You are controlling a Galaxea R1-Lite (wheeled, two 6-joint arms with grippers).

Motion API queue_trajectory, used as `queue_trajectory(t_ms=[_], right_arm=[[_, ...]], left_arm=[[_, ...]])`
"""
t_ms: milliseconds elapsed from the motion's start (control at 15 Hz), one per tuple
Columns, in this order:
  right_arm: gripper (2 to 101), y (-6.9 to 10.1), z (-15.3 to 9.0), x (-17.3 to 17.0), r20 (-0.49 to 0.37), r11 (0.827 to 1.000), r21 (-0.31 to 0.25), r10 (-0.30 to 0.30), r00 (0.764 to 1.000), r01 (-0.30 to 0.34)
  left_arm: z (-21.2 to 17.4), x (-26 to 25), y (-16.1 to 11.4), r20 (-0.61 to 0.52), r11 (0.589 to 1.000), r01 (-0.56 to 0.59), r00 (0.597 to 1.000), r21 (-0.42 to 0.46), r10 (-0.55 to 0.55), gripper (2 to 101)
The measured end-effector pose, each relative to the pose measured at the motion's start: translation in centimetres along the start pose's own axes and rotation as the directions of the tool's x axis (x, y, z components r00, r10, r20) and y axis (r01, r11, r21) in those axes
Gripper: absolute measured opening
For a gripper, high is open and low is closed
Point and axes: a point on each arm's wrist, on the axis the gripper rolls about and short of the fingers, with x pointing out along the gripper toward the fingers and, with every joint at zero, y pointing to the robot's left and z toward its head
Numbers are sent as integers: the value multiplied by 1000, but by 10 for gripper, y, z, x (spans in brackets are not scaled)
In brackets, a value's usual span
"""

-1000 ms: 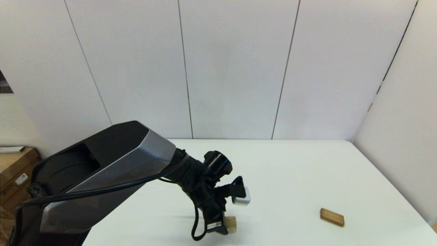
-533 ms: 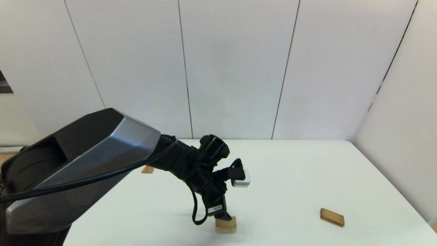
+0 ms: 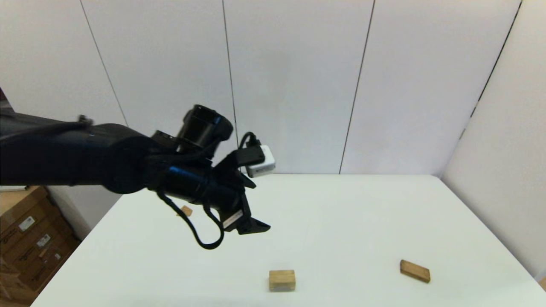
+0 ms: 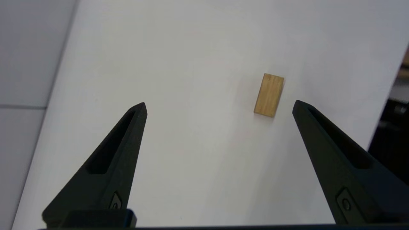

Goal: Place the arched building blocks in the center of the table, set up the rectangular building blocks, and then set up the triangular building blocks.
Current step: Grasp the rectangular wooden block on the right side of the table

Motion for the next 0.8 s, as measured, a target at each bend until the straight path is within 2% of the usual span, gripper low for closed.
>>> queue_trajectory(t_ms=[200,400,600,800], right_arm=[[980,0,0,0,0,1000,0,0,1000,0],[980,0,0,0,0,1000,0,0,1000,0],[980,0,0,0,0,1000,0,0,1000,0],[980,0,0,0,0,1000,0,0,1000,0]], left_arm=[[-3,-74,-11,90,992,-120,988,-48,124,939],[-15,-144,-36,162,957,-274,944,-95,287,952],[-39,-201,-73,204,883,-430,862,-190,464,961],[-81,-230,-102,139,755,-574,759,-318,636,966]])
